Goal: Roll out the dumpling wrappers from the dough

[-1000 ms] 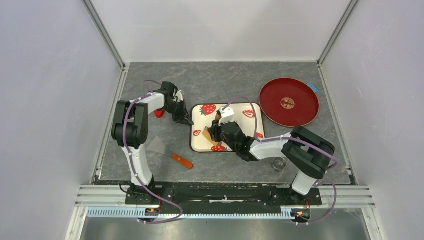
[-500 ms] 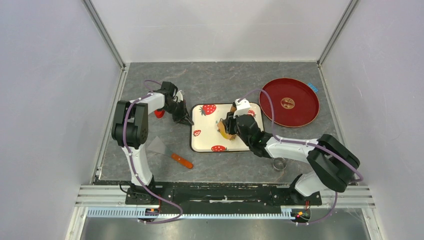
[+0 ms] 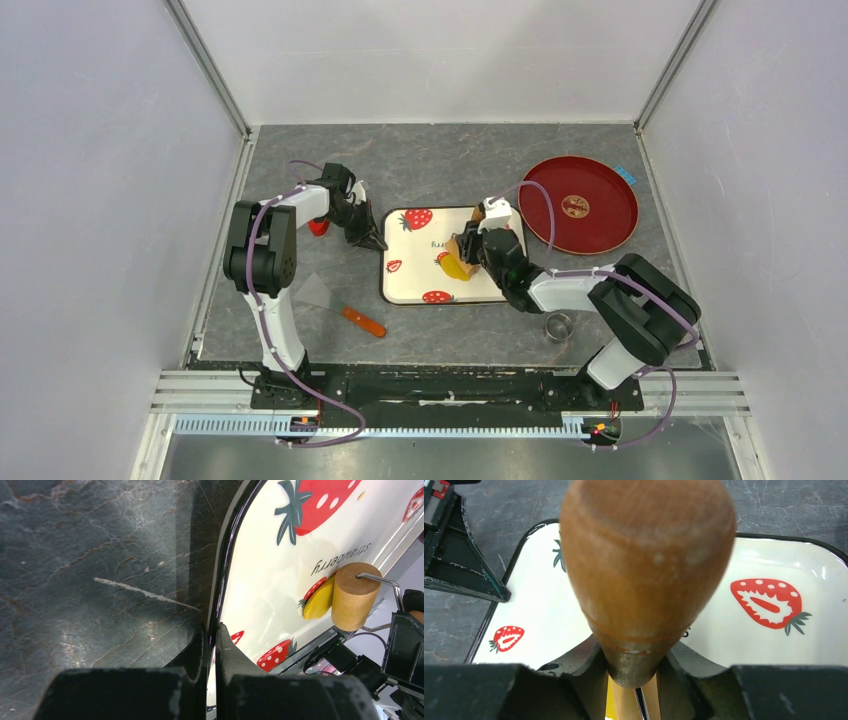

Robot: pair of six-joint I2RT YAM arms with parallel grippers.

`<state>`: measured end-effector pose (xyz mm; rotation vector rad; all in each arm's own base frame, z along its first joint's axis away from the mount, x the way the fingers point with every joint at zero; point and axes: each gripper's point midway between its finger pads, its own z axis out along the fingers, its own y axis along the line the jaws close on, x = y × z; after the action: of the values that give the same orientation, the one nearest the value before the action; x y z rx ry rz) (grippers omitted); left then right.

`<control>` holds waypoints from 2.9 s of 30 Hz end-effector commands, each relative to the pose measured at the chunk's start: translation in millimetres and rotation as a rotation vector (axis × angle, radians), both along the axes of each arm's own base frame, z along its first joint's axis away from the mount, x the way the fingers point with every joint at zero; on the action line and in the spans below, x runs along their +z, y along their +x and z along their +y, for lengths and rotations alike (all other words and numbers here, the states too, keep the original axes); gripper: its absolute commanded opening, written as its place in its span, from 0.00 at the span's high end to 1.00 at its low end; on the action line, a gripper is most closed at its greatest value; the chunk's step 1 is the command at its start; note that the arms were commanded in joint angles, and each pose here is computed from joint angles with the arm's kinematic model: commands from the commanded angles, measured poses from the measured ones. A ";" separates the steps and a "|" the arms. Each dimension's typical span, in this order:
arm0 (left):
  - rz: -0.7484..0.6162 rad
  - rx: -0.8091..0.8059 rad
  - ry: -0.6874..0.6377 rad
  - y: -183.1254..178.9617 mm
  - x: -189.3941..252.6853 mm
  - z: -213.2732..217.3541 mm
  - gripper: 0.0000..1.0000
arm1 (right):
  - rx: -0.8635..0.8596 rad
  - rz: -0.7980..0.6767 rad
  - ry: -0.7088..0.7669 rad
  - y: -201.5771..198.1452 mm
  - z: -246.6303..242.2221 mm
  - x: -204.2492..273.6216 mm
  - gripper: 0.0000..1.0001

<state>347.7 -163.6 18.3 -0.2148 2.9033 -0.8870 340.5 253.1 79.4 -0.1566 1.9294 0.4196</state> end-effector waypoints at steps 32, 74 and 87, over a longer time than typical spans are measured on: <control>0.041 -0.026 0.054 -7.9 -25.8 2.3 0.98 | -0.033 0.437 -0.326 -137.4 -91.8 -190.1 1.00; 0.019 -0.026 0.034 -6.1 -17.2 -0.5 0.98 | -0.405 0.130 0.181 -82.0 -192.2 31.5 1.00; 0.013 -0.025 0.031 -3.4 -15.7 -0.7 0.98 | -0.492 0.257 0.212 -92.2 -234.0 -24.8 0.84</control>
<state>347.6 -166.4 18.9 -0.2092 2.9008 -0.9103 252.5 21.2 60.7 0.5483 2.0484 0.3189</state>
